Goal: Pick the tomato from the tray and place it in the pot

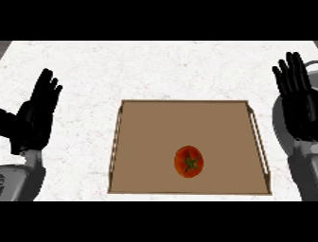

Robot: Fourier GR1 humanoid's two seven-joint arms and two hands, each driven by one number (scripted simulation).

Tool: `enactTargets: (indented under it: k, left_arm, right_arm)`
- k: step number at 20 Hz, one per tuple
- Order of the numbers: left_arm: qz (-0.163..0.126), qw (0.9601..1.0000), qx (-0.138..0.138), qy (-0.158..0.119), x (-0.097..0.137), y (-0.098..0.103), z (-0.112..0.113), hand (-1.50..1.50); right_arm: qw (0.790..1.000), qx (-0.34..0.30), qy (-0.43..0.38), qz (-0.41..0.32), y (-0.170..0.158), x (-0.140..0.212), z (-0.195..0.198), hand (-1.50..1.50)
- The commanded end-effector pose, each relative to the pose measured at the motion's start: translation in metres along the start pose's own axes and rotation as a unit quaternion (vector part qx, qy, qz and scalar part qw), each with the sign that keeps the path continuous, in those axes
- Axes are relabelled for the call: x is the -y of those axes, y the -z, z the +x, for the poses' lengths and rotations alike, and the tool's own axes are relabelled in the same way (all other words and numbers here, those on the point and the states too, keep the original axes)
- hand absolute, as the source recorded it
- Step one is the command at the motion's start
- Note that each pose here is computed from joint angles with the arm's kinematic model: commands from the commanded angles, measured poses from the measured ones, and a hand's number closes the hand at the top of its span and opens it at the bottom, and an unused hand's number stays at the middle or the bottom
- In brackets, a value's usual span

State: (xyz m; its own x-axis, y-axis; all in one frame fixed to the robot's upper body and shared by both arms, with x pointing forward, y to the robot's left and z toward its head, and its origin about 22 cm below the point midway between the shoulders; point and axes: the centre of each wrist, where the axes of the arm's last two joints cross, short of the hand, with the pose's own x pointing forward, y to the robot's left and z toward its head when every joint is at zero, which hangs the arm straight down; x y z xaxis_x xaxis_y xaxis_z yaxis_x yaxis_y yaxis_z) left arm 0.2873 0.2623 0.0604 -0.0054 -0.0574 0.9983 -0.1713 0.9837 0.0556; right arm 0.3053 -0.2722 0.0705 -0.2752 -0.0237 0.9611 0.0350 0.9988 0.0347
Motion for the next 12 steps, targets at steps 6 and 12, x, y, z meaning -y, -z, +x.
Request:
enactTargets:
  k: [6,12]
  left_arm:
    - [-0.014,0.9946,0.102,0.004,0.003,0.013,0.035,0.00]
    - [-0.031,0.9943,0.101,-0.013,0.010,0.012,0.025,0.00]
  right_arm:
    - [0.910,0.185,0.080,0.363,0.029,-0.024,0.068,1.50]
    - [0.896,0.271,-0.161,0.313,0.008,0.047,0.025,-1.50]
